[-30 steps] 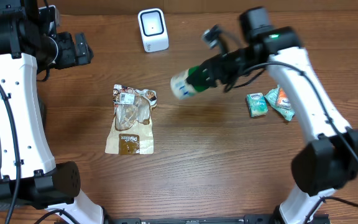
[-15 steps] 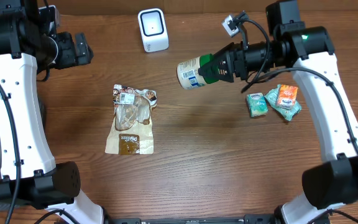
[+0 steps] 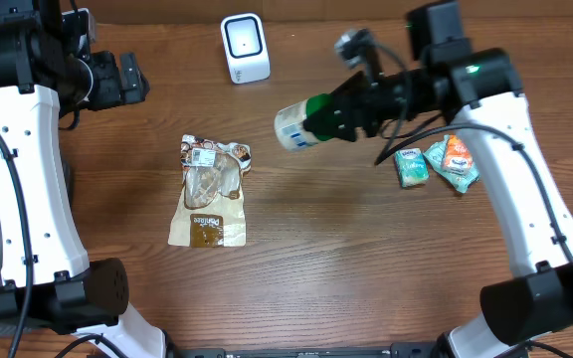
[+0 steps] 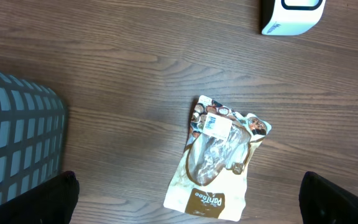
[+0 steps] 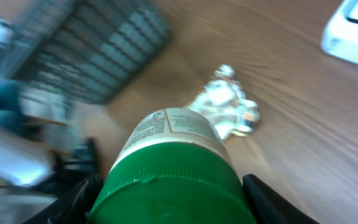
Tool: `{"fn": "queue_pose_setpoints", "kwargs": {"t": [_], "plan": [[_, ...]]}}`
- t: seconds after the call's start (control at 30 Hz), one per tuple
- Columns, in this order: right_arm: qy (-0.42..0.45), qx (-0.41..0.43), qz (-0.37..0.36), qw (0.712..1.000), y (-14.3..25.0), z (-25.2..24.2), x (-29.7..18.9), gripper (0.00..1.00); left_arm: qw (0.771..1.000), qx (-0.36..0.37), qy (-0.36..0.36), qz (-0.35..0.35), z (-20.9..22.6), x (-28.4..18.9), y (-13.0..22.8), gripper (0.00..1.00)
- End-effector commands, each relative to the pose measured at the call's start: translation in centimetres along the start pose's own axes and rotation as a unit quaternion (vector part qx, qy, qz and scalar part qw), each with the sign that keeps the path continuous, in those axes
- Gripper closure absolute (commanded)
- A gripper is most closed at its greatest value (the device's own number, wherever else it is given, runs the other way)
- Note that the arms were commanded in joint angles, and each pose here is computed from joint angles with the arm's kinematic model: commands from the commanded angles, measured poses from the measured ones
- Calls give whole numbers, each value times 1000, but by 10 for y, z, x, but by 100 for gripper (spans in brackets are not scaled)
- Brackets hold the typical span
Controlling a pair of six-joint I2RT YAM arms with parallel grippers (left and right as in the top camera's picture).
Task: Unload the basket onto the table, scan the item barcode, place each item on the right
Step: 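Lift the bottle and carry it toward the scanner, then hold the bottle's label in front of the white scanner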
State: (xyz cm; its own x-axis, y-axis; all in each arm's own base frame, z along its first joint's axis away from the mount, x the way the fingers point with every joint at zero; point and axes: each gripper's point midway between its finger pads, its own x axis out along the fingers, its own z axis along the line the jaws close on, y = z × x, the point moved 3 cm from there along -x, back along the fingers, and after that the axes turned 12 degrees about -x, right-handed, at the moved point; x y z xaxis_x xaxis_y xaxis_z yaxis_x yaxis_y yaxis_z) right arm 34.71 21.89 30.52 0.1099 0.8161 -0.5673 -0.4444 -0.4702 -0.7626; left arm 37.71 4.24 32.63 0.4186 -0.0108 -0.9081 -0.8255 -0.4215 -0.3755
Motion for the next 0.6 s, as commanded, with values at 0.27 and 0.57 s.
{"fn": "queue_pose_setpoints", "kwargs": {"t": [0.27, 0.57], "plan": [[292, -31, 101, 951, -1, -74, 60, 60, 1000, 6, 1, 4, -1, 3, 0, 0], [388, -160, 47, 906, -40, -128, 81, 57, 1000, 6, 1, 4, -1, 3, 0, 0]]}}
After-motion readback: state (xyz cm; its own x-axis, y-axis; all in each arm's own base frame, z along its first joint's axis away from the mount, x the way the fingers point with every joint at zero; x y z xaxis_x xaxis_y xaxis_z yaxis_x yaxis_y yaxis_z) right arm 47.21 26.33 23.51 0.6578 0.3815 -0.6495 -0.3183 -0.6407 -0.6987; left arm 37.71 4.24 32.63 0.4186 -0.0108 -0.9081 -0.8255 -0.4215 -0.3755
